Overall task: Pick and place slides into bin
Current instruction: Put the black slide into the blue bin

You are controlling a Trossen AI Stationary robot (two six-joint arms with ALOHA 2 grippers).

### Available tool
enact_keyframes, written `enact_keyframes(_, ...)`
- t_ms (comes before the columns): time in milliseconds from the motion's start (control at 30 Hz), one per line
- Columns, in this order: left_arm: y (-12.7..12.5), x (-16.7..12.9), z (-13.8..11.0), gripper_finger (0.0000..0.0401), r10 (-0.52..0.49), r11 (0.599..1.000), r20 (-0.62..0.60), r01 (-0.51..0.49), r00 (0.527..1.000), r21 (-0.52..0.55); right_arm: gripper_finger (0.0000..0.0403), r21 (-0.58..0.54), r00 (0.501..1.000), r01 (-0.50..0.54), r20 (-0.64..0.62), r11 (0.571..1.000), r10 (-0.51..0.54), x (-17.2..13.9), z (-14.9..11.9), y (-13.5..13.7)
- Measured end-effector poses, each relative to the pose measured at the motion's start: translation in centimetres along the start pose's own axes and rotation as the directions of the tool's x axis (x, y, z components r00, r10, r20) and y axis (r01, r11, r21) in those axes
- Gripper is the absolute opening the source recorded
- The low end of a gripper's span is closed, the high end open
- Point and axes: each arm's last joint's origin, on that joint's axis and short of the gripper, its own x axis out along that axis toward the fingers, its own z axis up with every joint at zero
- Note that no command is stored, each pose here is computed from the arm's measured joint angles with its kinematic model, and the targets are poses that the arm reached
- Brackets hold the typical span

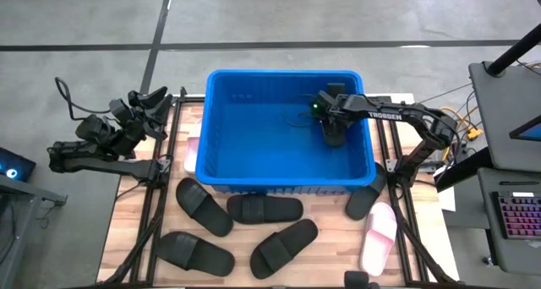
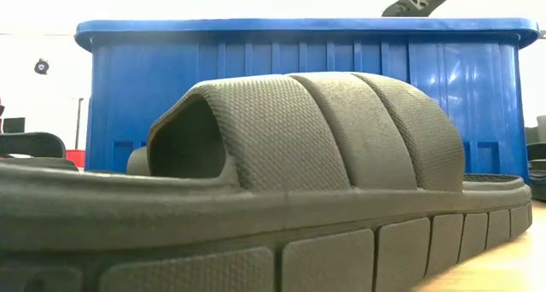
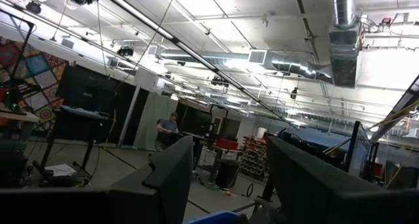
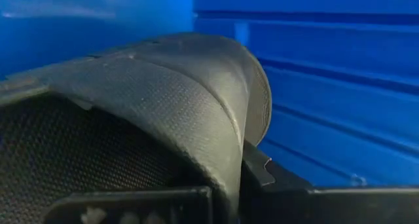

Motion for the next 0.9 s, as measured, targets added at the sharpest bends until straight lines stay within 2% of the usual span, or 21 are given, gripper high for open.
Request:
enact_keyframes(300,0.0,0.0,0.0,0.018,0.001,1.0,0.001,-0.001,1.0,-0.001,0.0009,0.007,0.999,-0.028,0.038,1.0,0.028,2.1,-0.7,1.9)
enact_keyframes(433,0.0,0.0,0.0,0.018,0.001,1.0,0.001,-0.001,1.0,-0.002,0.0009,0.018,0.999,-0.028,0.016,0.999,0.027,2.9,-1.4,2.2)
enact_keyframes(733,-0.1,0.1,-0.1,0.018,0.0,1.0,-0.006,0.0,1.0,0.001,0.0009,0.074,1.0,0.002,0.012,0.997,-0.003,3.8,-1.9,1.5)
enact_keyframes(900,-0.2,0.2,-0.2,0.018,0.0,1.0,-0.009,0.0,1.0,0.003,0.0009,0.04,1.0,-0.01,-0.003,0.999,0.01,4.2,-2.1,1.4)
